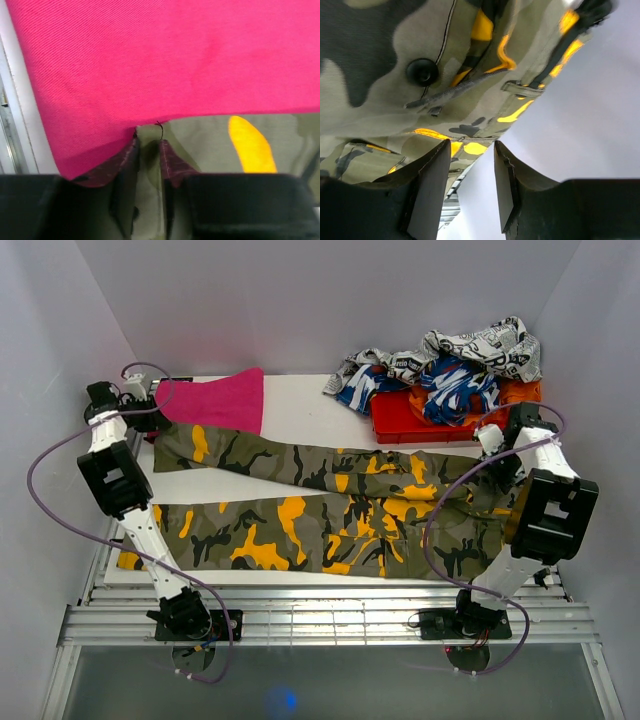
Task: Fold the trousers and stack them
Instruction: Flatten the trousers out
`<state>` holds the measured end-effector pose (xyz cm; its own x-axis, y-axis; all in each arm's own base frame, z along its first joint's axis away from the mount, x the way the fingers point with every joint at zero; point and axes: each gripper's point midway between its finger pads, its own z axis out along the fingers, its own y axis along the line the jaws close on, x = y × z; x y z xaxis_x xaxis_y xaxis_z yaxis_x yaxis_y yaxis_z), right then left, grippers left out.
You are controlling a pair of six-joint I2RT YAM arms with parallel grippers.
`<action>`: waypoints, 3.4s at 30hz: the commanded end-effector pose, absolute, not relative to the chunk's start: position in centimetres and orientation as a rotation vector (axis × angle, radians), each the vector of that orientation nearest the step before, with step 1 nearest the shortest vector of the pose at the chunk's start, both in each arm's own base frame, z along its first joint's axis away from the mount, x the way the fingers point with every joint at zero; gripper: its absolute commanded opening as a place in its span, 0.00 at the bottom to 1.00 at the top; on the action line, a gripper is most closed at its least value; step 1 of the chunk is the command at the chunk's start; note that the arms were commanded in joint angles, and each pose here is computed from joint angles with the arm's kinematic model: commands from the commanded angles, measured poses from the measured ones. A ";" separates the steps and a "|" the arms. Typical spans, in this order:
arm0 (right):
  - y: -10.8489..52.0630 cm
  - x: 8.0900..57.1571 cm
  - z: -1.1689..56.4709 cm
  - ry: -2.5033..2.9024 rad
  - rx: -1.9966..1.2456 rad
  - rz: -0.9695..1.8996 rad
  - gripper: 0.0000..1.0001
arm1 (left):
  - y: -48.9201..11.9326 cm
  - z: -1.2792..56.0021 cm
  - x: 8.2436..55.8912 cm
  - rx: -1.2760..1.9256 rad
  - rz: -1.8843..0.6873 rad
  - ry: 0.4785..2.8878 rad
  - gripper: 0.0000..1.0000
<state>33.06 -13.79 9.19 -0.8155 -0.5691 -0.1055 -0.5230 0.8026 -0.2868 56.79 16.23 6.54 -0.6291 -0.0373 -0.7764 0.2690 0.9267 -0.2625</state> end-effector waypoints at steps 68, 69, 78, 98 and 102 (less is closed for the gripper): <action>-15.2 39.9 3.8 2.683 -0.409 0.072 0.67 | 20.6 20.7 37.2 0.143 -0.226 2.167 0.00; -14.6 39.3 3.0 2.697 -0.413 0.099 0.68 | 20.7 20.5 37.2 0.139 -0.225 2.173 0.00; -12.5 38.7 2.9 2.705 -0.397 0.234 0.19 | 21.1 20.2 37.5 0.115 -0.222 2.185 0.00; -19.2 34.7 18.0 2.258 -0.226 0.015 0.08 | 20.6 32.9 38.0 0.120 -0.154 1.871 0.00; -19.8 35.6 18.7 2.187 -0.153 0.021 0.08 | 19.1 31.8 41.9 0.125 -0.217 1.860 0.00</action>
